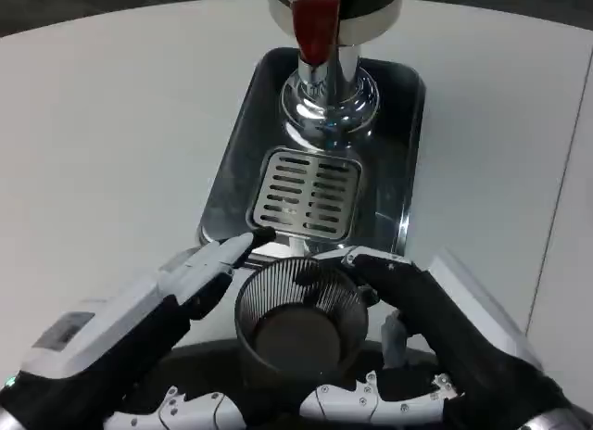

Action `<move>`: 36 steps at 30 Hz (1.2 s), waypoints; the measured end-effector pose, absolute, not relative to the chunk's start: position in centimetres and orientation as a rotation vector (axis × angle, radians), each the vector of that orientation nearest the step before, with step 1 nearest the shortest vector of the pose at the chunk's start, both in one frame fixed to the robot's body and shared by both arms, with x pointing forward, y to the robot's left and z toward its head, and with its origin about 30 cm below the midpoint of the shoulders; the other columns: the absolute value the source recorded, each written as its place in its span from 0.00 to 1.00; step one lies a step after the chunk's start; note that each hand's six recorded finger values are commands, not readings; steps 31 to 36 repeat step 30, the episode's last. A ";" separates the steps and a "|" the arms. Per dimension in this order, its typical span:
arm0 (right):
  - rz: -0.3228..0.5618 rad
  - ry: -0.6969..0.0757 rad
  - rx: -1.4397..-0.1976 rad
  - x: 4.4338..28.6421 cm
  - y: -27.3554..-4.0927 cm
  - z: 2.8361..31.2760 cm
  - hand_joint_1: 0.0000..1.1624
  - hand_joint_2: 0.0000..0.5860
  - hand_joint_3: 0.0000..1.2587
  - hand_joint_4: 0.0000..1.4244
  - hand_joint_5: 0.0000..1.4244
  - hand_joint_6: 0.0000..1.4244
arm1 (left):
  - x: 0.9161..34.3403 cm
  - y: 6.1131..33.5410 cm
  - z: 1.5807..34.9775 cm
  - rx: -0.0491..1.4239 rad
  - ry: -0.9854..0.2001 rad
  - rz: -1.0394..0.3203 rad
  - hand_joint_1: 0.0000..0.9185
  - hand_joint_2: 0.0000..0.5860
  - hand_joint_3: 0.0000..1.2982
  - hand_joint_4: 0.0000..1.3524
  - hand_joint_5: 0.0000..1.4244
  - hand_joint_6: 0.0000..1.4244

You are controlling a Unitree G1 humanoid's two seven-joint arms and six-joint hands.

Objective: Grasp the cup under the faucet to collect the drink, then remove the cup.

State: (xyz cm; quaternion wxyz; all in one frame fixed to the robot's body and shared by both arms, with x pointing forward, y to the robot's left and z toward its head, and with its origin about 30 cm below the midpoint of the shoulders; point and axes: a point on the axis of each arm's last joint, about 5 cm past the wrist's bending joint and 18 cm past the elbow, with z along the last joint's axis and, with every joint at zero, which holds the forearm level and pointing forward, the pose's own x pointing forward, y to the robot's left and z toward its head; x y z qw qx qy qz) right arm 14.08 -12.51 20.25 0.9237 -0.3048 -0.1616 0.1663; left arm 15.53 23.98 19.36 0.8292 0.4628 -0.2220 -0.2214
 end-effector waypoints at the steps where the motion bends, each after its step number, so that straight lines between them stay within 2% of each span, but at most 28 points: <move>1: 0.341 -0.332 -0.626 14.1 -12.5 20.3 0.88 0.35 0.70 0.72 0.80 0.88 | 15.5 24.0 19.4 0.982 -0.472 -0.470 0.00 0.11 0.00 0.00 0.00 0.00; 36: 0.342 -0.331 -0.625 14.1 -12.5 20.3 0.88 0.35 0.70 0.72 0.80 0.88 | 15.6 24.0 19.4 0.983 -0.475 -0.469 0.00 0.10 0.00 0.00 0.00 0.00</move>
